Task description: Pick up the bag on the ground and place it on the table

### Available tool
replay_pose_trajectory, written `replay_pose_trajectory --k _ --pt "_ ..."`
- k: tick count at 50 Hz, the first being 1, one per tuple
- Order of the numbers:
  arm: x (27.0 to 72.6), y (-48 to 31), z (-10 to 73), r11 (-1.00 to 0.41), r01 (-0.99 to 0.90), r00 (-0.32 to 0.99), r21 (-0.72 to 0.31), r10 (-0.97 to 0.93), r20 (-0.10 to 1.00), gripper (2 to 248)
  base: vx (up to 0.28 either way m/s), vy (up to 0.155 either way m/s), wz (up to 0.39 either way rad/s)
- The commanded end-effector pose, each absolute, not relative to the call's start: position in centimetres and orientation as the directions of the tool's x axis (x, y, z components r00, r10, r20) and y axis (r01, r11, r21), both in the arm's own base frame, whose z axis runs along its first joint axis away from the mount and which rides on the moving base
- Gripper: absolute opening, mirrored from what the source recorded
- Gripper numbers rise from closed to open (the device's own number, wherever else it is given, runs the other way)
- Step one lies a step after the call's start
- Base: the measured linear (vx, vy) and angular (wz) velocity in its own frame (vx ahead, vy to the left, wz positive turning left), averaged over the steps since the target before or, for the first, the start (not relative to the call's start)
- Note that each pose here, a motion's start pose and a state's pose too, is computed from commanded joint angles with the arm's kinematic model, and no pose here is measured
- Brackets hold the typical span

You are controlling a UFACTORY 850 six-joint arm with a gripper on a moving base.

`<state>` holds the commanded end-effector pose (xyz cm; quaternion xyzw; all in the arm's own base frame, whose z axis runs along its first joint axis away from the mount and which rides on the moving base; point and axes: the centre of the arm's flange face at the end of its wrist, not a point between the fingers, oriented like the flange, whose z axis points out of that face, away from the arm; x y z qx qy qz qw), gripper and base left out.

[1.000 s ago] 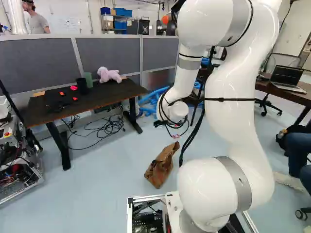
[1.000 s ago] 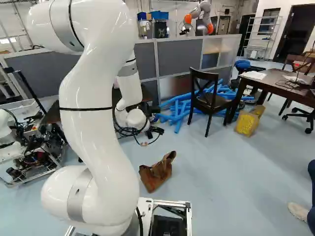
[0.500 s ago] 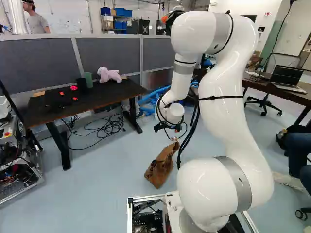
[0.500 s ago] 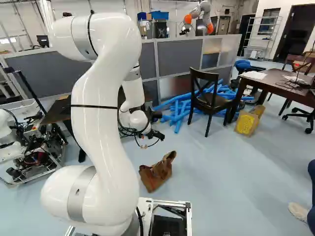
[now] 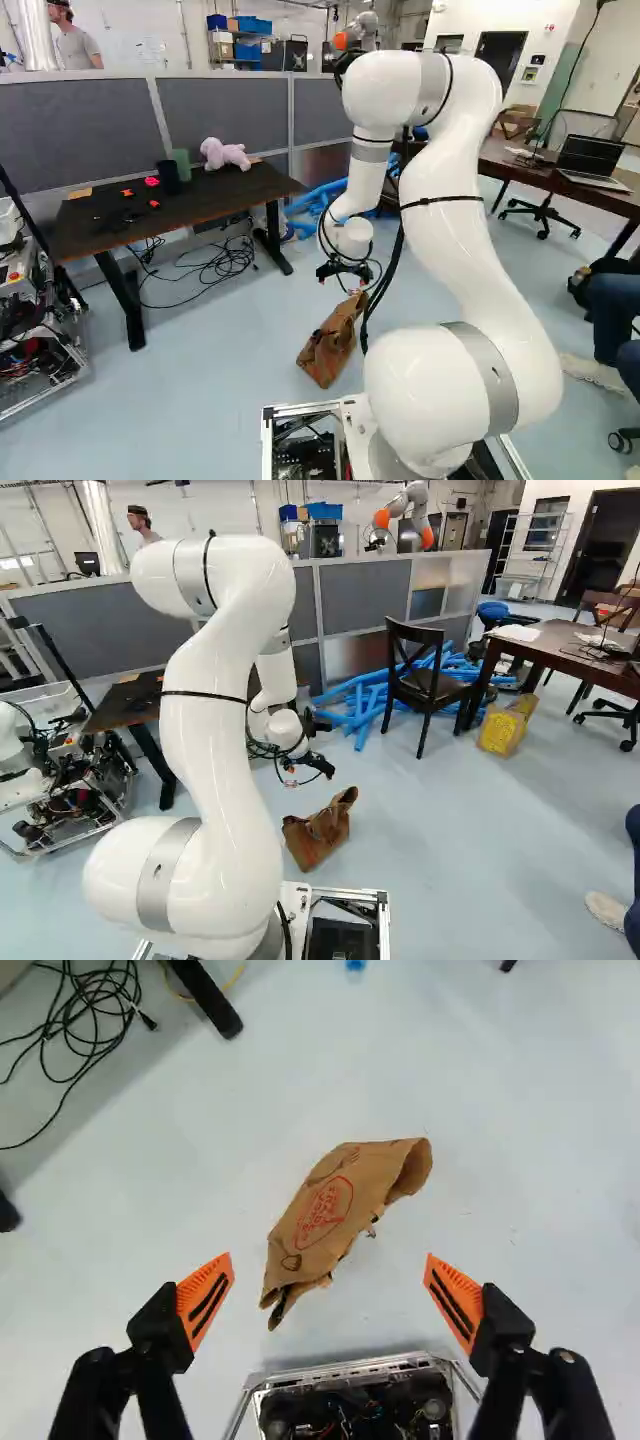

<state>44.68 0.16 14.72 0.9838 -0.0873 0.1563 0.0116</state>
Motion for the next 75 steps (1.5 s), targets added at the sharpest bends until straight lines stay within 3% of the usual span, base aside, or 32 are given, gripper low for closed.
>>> replay_pose_trajectory --k 75 --pt "48.2 -1.6 3.6 -0.970 -0.241 0.951 0.012 -0.234 0.200 247 0.000 0.000 0.000"
